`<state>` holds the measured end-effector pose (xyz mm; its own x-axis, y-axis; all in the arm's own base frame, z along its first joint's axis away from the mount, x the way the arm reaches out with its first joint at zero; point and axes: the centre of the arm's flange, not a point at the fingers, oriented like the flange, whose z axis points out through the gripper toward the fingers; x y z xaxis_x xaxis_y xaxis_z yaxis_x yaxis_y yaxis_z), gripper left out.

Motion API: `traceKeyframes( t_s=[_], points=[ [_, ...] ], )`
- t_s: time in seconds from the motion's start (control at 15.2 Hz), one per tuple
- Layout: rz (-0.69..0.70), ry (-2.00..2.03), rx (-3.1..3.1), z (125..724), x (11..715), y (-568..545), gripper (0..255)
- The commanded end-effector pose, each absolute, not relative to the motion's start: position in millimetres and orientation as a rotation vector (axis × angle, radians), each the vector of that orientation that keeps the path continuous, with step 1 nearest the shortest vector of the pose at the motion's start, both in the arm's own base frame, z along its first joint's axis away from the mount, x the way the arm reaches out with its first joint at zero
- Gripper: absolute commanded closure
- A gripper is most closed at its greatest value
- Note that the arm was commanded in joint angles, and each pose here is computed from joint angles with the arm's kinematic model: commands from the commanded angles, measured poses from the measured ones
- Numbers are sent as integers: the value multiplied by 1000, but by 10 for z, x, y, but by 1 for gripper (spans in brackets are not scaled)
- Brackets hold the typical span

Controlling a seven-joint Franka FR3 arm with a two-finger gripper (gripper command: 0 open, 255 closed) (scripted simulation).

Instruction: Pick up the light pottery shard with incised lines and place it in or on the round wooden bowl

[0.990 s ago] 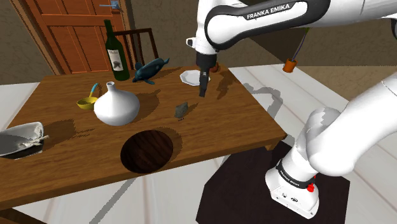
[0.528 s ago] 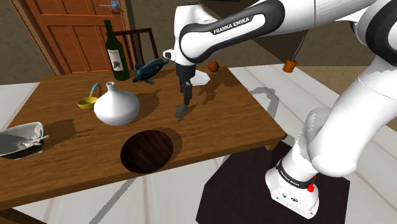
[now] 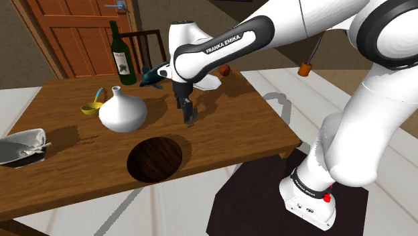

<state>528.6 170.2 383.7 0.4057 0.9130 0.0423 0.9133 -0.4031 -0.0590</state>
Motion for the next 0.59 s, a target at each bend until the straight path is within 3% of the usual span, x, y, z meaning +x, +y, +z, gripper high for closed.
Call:
traceKeyframes(
  t_s=[0.0,0.53],
  points=[
    [-6,-1676,-2571,3716,5282,1704,0],
    [-6,-1676,-2571,3580,5277,1713,0]
  ],
)
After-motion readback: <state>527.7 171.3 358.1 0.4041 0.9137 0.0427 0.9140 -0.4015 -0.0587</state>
